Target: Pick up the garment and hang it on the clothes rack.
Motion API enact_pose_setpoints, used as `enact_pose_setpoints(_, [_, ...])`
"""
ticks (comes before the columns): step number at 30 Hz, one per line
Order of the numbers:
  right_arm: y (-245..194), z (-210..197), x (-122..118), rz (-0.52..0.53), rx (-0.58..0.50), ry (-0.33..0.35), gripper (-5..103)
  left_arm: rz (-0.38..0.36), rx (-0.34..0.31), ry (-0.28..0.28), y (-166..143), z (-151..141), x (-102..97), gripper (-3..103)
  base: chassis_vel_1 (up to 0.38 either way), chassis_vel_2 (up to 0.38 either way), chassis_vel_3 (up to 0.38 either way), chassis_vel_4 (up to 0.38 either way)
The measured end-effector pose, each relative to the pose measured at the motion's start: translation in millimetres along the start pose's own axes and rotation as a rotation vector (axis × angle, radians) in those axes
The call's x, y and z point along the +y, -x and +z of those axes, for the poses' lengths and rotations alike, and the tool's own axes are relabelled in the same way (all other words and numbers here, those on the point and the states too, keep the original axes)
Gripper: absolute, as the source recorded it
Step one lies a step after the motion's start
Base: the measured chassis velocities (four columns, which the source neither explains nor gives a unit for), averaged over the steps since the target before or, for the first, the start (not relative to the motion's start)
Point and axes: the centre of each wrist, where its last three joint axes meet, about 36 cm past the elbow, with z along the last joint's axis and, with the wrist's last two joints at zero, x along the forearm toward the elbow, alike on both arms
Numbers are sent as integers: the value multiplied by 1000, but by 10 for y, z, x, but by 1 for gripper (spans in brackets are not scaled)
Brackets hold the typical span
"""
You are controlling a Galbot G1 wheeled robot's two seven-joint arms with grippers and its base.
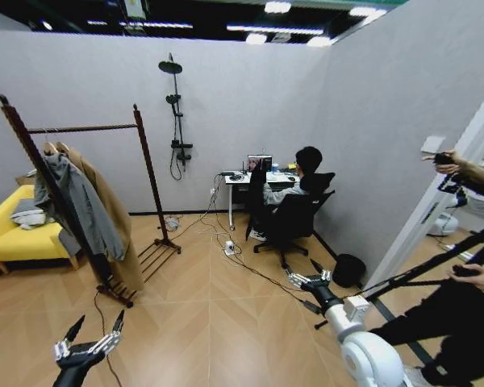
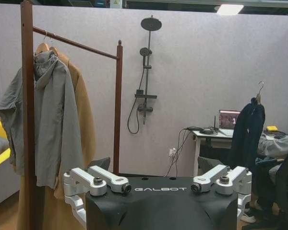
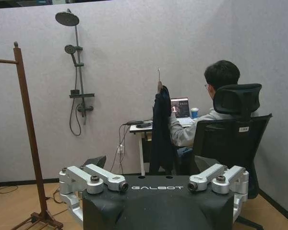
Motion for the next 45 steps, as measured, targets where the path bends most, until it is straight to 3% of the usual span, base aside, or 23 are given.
enact_pose_setpoints(33, [-65,80,-44,-71,-5,-38,100,0,0,0,0,0,0,100,-5,4,3,-2])
enact_pose_setpoints(45, [-114,80,-18,-77,-5,-41,100,0,0,0,0,0,0,100,-169,164,166,-169])
